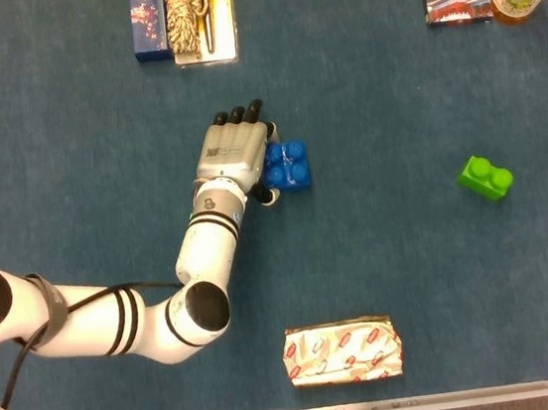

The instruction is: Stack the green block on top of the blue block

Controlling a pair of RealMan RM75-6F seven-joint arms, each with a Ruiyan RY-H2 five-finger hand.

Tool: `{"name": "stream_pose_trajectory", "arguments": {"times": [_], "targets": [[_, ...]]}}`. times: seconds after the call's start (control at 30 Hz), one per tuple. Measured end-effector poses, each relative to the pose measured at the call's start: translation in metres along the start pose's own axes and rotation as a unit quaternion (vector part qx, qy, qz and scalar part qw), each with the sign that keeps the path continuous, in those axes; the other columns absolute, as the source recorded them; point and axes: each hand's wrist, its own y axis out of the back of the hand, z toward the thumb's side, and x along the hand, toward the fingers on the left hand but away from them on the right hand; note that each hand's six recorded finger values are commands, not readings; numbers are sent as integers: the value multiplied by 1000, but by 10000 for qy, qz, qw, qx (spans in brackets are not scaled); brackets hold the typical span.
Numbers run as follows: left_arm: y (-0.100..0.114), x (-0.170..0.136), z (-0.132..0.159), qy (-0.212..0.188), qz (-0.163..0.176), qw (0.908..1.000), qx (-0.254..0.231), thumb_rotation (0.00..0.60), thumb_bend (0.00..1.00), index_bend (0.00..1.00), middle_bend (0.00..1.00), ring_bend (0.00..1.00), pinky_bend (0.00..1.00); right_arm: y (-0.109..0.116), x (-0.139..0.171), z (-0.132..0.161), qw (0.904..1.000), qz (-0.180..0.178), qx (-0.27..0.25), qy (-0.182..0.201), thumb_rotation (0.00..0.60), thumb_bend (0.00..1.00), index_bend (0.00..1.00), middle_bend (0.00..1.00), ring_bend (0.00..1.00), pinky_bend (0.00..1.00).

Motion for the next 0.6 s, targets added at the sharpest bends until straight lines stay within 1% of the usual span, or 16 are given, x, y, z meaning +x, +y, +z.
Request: {"name": "stream_pose_trajectory", "arguments": {"times": [0.17, 0.23, 0.3, 0.47, 0.57, 0.6], "targets": [[-6, 0, 4, -55, -45, 10000, 2, 600, 228, 484, 0, 0, 60, 0, 0, 0, 10000, 7, 4, -2, 600, 255, 393, 351, 251, 283], [-8, 0, 5, -82, -63, 9999, 30, 600, 228, 462, 0, 0, 60, 0, 0, 0, 10000, 12, 6, -4, 600, 255, 393, 351, 251, 283], [-10, 0, 7, -123, -84, 9999, 54, 600, 228, 414, 0, 0, 60, 0, 0, 0, 10000, 15, 0, -1, 600, 256, 393, 351, 251, 283], [-14, -1, 9, -187, -94, 9997, 138, 600, 227, 225, 0, 0, 60, 0, 0, 0, 10000, 9, 1, -5, 600, 256, 392, 351, 251, 283], [-14, -1, 8, -186, -82, 9997, 128, 600, 227, 138, 0, 0, 60, 0, 0, 0, 10000, 15, 6, -5, 600, 255, 393, 351, 251, 283], [-14, -1, 7, -181, -84, 9997, 131, 600, 228, 124, 0, 0, 60, -1, 0, 0, 10000, 20, 7, -2, 600, 255, 393, 351, 251, 283]]}}
